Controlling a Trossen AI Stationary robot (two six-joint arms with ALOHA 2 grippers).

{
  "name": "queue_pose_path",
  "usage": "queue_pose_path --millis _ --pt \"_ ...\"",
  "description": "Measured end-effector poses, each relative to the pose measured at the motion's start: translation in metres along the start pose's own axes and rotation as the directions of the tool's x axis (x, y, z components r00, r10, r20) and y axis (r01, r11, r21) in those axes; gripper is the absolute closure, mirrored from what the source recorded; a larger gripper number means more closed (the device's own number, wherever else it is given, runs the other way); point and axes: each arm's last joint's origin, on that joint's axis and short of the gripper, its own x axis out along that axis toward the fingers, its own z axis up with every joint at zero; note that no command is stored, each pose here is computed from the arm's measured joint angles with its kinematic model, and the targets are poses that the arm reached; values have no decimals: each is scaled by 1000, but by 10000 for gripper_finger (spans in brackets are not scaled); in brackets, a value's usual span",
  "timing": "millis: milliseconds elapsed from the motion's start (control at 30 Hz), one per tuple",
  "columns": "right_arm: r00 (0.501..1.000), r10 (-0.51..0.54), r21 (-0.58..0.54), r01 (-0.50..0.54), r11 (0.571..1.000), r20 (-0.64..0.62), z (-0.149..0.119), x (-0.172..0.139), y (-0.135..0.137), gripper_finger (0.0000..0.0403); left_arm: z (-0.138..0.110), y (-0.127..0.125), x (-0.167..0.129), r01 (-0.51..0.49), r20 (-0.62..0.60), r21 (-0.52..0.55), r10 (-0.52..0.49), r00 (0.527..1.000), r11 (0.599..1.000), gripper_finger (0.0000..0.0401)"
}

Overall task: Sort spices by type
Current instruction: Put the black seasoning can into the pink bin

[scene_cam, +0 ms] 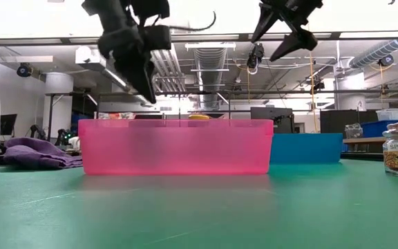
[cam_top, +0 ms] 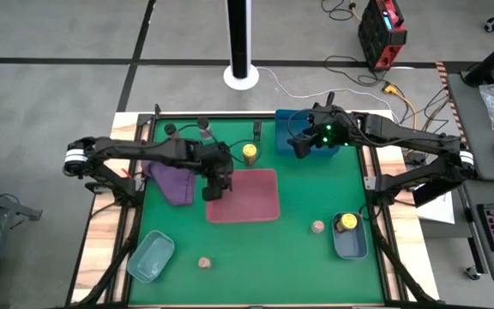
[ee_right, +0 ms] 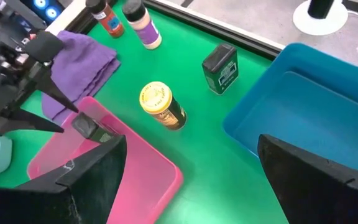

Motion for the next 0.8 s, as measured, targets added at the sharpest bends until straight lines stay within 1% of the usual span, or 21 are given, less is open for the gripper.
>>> queue_pose_path --millis 167,333,433,533,667,800 --pt "1000 19 13 -19 1000 22 3 5 3 51 15 3 -26 -34 52 -15 35 998 999 241" --pt "997 66 35 -67 997 30 8 7 9 51 17 3 -62 -37 194 -70 50 980 997 240" --pt "997 75 35 -76 997 37 17 4 15 51 7 1 -89 -26 285 -121 59 957 992 240" --pt "994 89 34 -92 995 60 29 0 23 51 -6 1 -116 3 368 -200 72 927 980 240" --pt "994 89 12 -90 996 68 43 6 34 51 -20 1 -148 37 465 -305 115 878 952 240" --pt "996 71 9 -72 997 46 55 22 46 51 -32 2 -168 69 509 -410 165 845 910 240"
